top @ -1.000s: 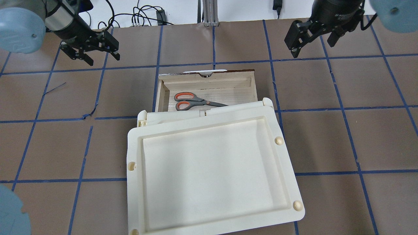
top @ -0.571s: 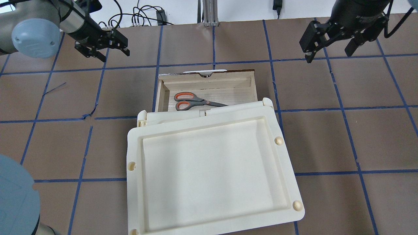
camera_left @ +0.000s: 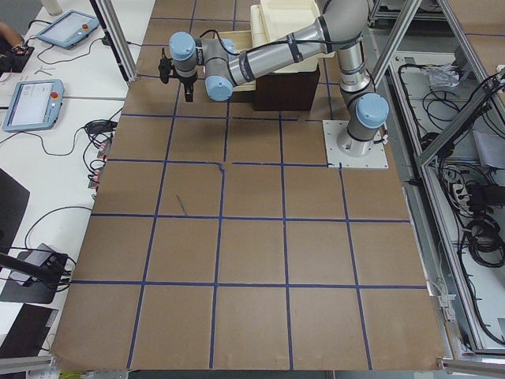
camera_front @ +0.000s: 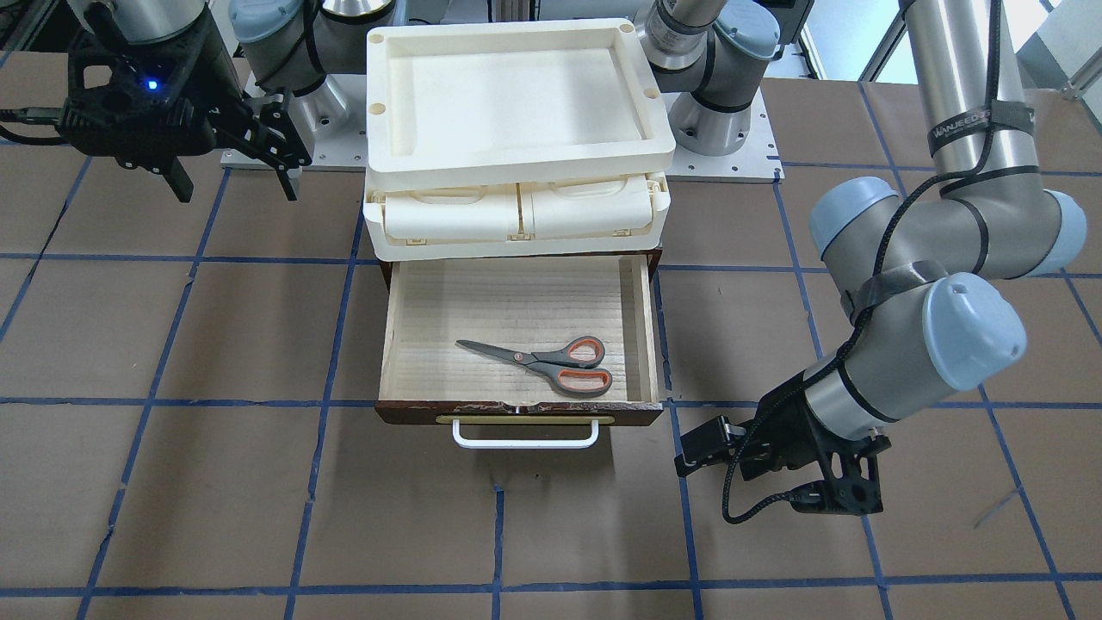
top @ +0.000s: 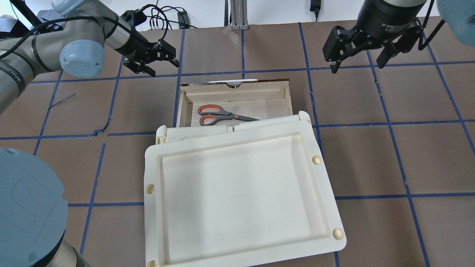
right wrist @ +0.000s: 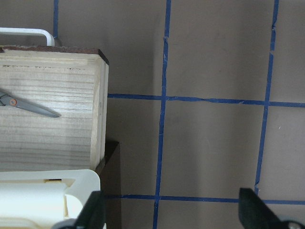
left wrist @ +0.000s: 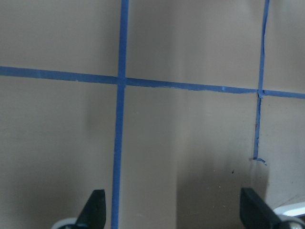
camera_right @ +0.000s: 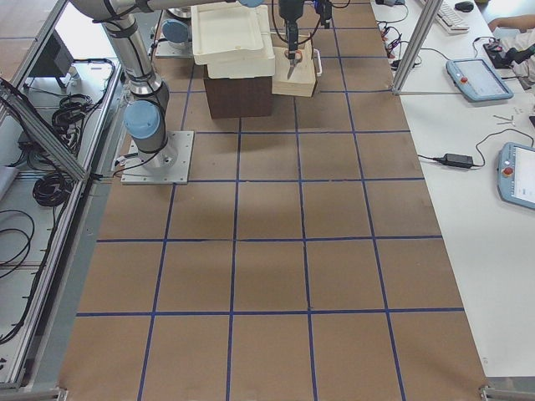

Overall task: Put scissors in drawer and close it
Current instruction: 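Move the left gripper toward the drawer's cream front edge, then push the cream drawer front away from the robot with the left gripper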

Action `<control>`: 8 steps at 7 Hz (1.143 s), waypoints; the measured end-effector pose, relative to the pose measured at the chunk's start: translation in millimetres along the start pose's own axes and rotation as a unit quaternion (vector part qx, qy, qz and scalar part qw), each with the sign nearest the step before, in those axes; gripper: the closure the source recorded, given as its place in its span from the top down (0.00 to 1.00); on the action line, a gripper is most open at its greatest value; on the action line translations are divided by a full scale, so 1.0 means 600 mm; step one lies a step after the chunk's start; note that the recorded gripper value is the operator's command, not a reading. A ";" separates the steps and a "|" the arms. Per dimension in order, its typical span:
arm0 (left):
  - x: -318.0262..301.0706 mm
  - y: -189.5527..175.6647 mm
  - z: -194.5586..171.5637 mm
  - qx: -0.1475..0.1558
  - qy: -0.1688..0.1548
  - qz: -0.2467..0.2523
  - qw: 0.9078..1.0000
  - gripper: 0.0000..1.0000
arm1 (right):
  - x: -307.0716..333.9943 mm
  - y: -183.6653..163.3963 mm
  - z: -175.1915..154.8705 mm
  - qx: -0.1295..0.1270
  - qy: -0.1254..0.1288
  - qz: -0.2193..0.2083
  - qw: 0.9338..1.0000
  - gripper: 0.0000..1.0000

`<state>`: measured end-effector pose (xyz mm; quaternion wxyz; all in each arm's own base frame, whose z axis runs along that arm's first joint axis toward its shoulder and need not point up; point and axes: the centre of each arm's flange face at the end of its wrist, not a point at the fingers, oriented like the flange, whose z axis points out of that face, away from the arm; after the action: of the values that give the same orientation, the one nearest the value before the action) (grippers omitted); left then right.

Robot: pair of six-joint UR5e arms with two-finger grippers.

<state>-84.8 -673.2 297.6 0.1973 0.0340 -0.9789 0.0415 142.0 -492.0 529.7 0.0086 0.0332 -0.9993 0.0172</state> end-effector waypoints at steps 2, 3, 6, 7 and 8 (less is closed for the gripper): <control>-0.001 0.016 0.031 -0.019 0.002 -0.002 1.000 1.00 | 0.007 0.007 0.020 -0.012 0.003 0.002 1.000 1.00; -0.001 0.020 0.037 -0.022 0.002 -0.002 1.000 1.00 | 0.015 0.009 0.020 -0.011 0.004 0.008 1.000 1.00; 0.024 0.038 0.062 -0.044 0.012 -0.005 0.999 1.00 | 0.018 0.013 0.027 -0.015 0.011 0.011 1.000 1.00; 0.028 0.045 0.066 -0.056 0.012 -0.017 0.998 1.00 | 0.018 0.013 0.034 -0.017 0.012 0.011 1.000 1.00; 0.030 0.054 0.069 -0.074 0.011 -0.031 0.997 1.00 | 0.020 0.013 0.040 -0.020 0.012 0.012 1.000 1.00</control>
<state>-119.8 -645.9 264.1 0.2111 0.0492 -0.9755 -0.0363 129.1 -486.1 505.9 0.0210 0.0205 -0.9996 -0.0020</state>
